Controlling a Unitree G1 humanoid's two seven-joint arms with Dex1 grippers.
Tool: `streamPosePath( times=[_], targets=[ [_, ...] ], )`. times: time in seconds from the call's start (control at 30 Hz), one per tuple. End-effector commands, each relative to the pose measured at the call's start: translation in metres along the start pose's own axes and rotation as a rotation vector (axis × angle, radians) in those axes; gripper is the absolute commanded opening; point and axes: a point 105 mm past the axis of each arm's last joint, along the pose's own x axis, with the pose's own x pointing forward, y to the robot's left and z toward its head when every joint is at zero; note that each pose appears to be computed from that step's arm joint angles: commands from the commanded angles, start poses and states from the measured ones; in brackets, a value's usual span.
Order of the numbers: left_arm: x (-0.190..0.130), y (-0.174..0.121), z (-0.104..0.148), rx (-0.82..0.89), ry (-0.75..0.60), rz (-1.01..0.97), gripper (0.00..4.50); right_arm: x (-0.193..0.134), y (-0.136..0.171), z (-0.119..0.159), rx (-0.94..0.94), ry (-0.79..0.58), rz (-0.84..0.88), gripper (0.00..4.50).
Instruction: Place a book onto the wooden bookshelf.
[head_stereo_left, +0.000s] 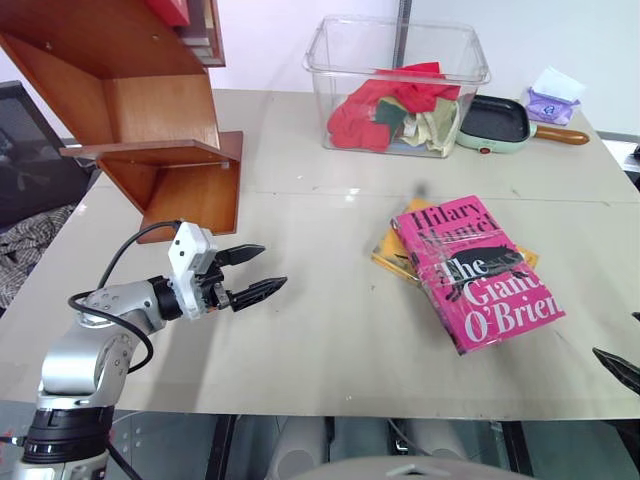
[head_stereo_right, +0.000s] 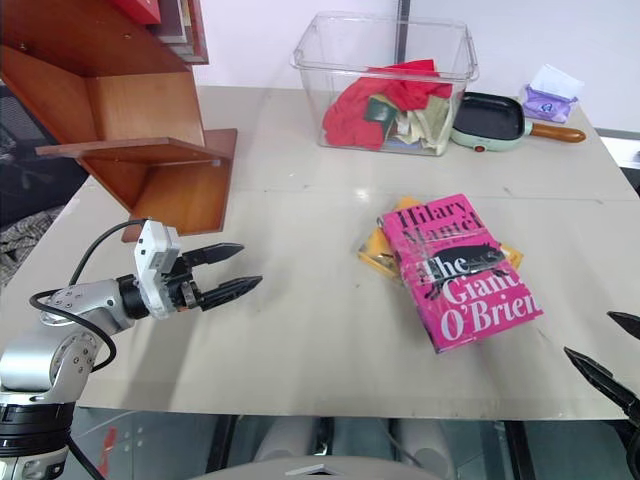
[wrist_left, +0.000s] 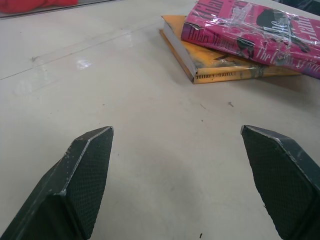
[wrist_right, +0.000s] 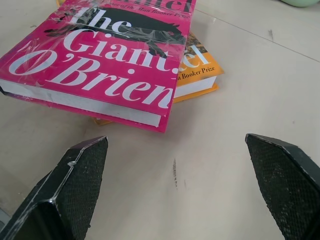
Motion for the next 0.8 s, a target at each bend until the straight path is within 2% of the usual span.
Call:
streamPosePath(
  times=[0.03, 0.17, 0.23, 0.3, 0.33, 0.37, 0.43, 0.53, 0.63, 0.8],
  targets=[
    [0.007, 0.000, 0.019, 0.066, -0.035, -0.040, 4.19, 0.004, -0.006, 0.006, -0.063, -0.027, -0.067, 4.45],
    [0.021, -0.010, 0.035, 0.095, -0.079, -0.133, 4.19, 0.009, -0.015, 0.005, -0.082, -0.033, -0.159, 4.45],
    [0.023, -0.015, 0.041, 0.115, -0.100, -0.174, 4.19, 0.009, -0.019, 0.004, -0.030, -0.027, -0.161, 3.95],
    [0.024, -0.022, 0.048, 0.138, -0.124, -0.222, 4.19, 0.008, -0.023, 0.005, -0.013, -0.029, -0.161, 3.17],
    [0.024, -0.027, 0.051, 0.152, -0.134, -0.253, 4.19, 0.009, -0.025, 0.008, -0.027, -0.034, -0.162, 2.46],
    [0.023, -0.031, 0.054, 0.169, -0.148, -0.283, 4.19, 0.012, -0.025, 0.012, -0.034, -0.043, -0.152, 2.39],
    [0.022, -0.038, 0.059, 0.188, -0.175, -0.327, 4.19, 0.020, -0.029, 0.022, -0.060, -0.053, -0.138, 1.67],
    [0.020, -0.045, 0.061, 0.210, -0.195, -0.367, 4.19, 0.034, -0.034, 0.034, -0.101, -0.048, -0.132, 0.15],
    [0.017, -0.052, 0.062, 0.232, -0.218, -0.387, 4.19, 0.051, -0.037, 0.046, -0.108, -0.035, -0.126, 0.02],
    [0.014, -0.057, 0.060, 0.231, -0.214, -0.401, 4.19, 0.082, -0.044, 0.056, -0.071, 0.092, -0.106, 0.02]
  ],
)
